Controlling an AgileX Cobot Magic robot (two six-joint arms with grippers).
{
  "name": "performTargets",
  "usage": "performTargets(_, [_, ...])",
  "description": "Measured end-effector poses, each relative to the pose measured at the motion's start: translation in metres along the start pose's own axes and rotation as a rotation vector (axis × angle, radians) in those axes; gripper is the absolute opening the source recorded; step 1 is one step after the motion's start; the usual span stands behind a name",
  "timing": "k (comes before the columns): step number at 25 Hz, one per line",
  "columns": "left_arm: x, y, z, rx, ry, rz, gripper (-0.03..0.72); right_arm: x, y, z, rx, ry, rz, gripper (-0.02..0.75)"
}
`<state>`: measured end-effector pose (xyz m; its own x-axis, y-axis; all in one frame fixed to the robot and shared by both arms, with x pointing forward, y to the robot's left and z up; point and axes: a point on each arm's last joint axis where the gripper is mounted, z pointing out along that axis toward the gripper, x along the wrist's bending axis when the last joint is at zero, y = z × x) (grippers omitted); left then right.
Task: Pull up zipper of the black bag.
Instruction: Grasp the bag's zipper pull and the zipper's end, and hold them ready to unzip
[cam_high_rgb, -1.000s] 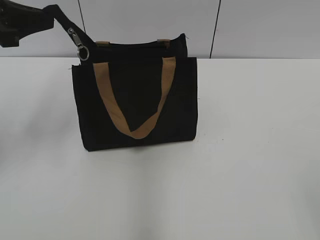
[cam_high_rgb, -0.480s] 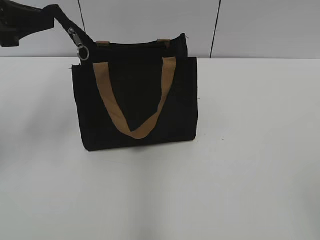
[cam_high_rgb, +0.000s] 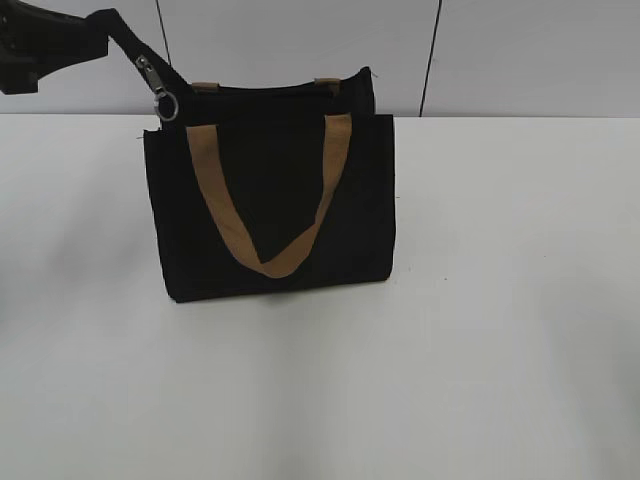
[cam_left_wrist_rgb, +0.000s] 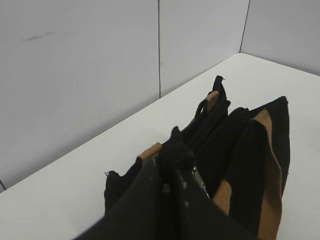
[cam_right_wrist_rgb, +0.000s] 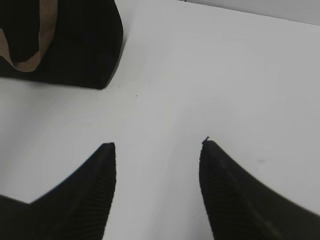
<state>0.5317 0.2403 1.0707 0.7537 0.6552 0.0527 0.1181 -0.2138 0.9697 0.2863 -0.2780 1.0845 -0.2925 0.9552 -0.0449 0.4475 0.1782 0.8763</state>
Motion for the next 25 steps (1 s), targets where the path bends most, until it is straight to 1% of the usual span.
performTargets(4, [0.0,0.001,0.0,-0.009,0.004,-0.009,0.02,-0.008,0.031,0.026,-0.001,0.031,-0.058,0.409])
performTargets(9, [0.002,0.004,0.0,-0.042,0.021,-0.042,0.02,-0.017,0.066,0.057,-0.085,0.057,-0.122,0.409])
performTargets(11, [0.003,0.005,0.0,-0.055,0.027,-0.055,0.02,-0.017,0.077,0.074,-0.094,0.102,-0.141,0.409])
performTargets(13, [0.003,0.005,0.0,-0.061,0.03,-0.061,0.02,-0.012,0.086,0.097,-0.082,0.167,-0.174,0.409])
performTargets(15, [0.003,0.006,0.0,-0.065,0.031,-0.065,0.02,-0.002,0.091,0.117,-0.077,0.234,-0.199,0.409])
performTargets(19, [0.003,0.006,0.0,-0.066,0.033,-0.067,0.02,0.022,0.102,0.151,-0.08,0.299,-0.244,0.409])
performTargets(25, [0.003,0.006,0.0,-0.069,0.034,-0.07,0.019,0.069,0.113,0.206,-0.044,0.385,-0.311,0.409])
